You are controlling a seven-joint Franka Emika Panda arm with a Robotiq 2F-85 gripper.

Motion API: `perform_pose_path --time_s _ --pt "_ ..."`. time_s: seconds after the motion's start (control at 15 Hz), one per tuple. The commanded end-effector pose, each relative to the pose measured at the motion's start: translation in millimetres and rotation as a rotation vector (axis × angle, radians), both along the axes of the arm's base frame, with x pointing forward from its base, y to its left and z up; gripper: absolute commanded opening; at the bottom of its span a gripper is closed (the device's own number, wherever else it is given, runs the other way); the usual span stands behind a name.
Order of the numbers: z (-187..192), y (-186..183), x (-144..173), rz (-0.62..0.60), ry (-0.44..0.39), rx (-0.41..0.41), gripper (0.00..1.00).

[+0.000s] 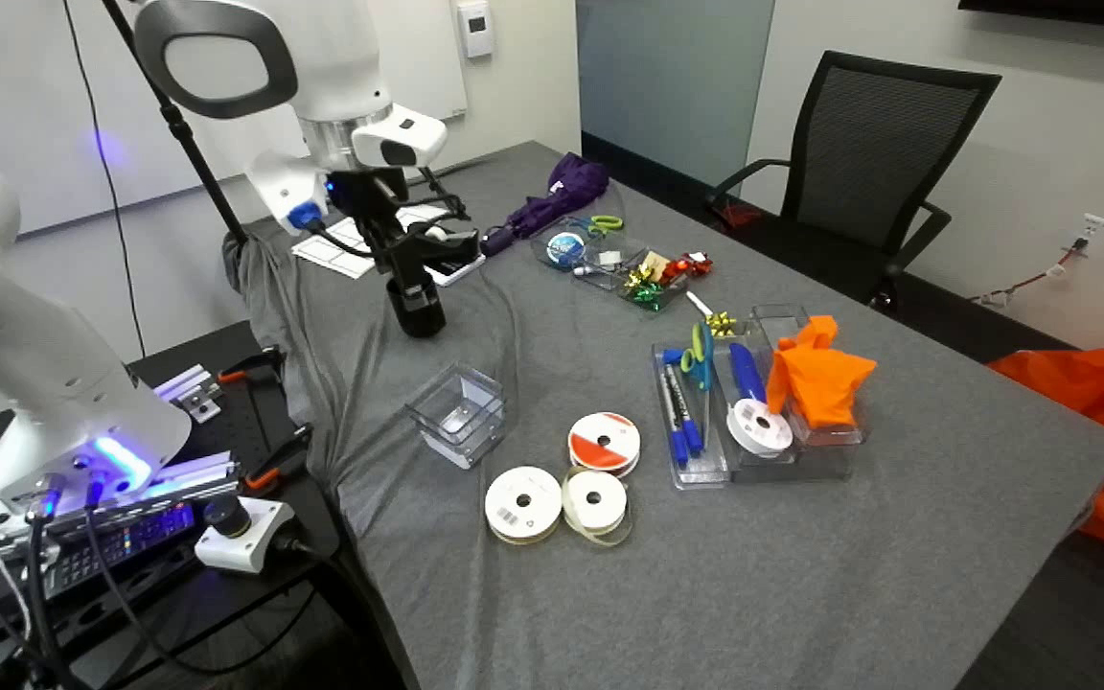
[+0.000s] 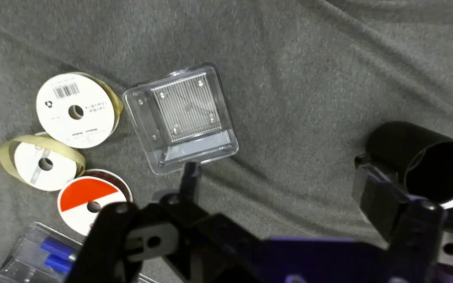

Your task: Move the box to the left

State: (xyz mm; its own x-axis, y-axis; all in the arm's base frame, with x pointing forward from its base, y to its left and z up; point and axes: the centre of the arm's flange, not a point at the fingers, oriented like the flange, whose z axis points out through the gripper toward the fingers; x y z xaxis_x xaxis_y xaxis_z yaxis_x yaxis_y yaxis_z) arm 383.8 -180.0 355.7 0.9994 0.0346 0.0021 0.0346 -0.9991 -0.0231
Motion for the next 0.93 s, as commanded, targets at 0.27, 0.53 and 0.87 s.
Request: perform_pose_path --time_s 0.27,0.53,0.87 --pt "-47.8 -0.7 18.1 0.177 0.001 0.089 1.00" --pt "-61.6 -4.5 23.3 0.199 0.011 0.098 1.00" --pt "-81.1 -15.1 16.7 0.230 0.037 0.107 1.00"
